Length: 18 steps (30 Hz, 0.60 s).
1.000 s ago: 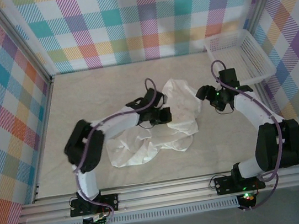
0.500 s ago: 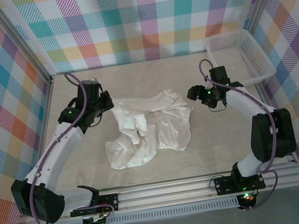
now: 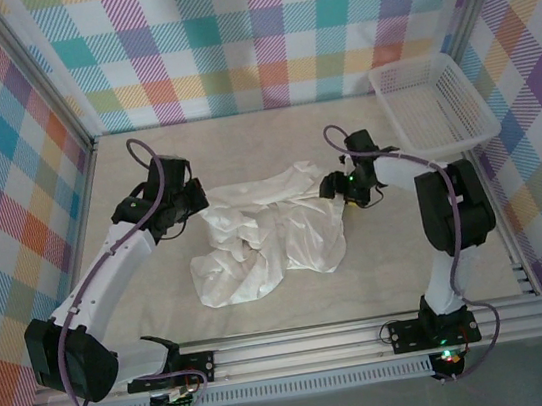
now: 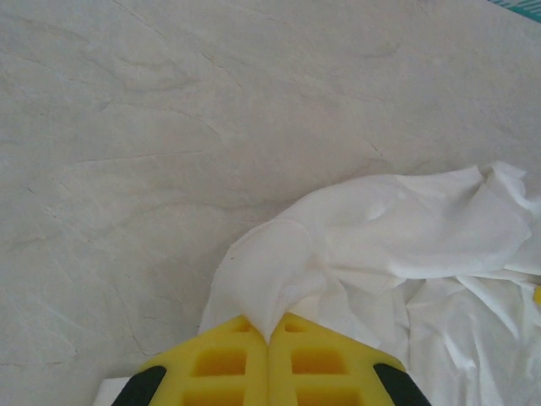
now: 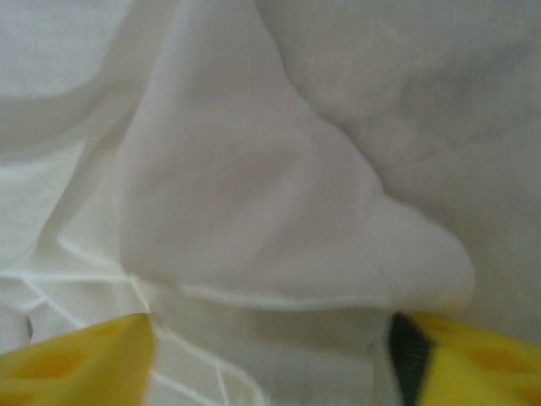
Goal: Fold the inside-out t-shirt
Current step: Flatten out the T-shirt at the center of the table.
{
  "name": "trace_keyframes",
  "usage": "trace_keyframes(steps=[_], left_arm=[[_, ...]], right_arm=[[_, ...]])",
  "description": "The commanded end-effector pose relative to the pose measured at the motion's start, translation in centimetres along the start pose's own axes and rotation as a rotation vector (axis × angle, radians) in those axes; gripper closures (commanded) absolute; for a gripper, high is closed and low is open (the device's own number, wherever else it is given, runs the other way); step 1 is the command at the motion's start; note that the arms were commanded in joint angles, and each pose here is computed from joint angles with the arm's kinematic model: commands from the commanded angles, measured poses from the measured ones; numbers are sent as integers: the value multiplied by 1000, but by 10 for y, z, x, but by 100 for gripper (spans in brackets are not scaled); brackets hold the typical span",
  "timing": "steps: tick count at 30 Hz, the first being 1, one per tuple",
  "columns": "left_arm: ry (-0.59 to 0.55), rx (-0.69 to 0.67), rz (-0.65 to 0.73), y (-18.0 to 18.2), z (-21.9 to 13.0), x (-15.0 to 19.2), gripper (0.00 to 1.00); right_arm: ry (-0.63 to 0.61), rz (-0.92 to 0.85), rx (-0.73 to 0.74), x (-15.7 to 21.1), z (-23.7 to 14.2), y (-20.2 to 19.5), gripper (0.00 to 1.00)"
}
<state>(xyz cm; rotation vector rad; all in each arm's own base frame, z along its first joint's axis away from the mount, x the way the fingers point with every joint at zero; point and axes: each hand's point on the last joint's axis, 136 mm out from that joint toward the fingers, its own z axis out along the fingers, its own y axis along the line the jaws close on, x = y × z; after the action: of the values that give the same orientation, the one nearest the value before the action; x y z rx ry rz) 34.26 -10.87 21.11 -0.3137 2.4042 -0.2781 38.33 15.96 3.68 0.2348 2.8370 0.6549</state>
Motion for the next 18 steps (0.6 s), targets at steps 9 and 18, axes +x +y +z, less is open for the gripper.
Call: trace_keyframes(steps=[9, 18], left_arm=[[-377, 95, -2, -7, -147, -133, 100], [-893, 223, -24, -9, -356, -191, 100]], right_arm=[[-703, -176, 26, -87, -230, 64, 100], [-1329, -223, -47, -41, -457, 91, 100]])
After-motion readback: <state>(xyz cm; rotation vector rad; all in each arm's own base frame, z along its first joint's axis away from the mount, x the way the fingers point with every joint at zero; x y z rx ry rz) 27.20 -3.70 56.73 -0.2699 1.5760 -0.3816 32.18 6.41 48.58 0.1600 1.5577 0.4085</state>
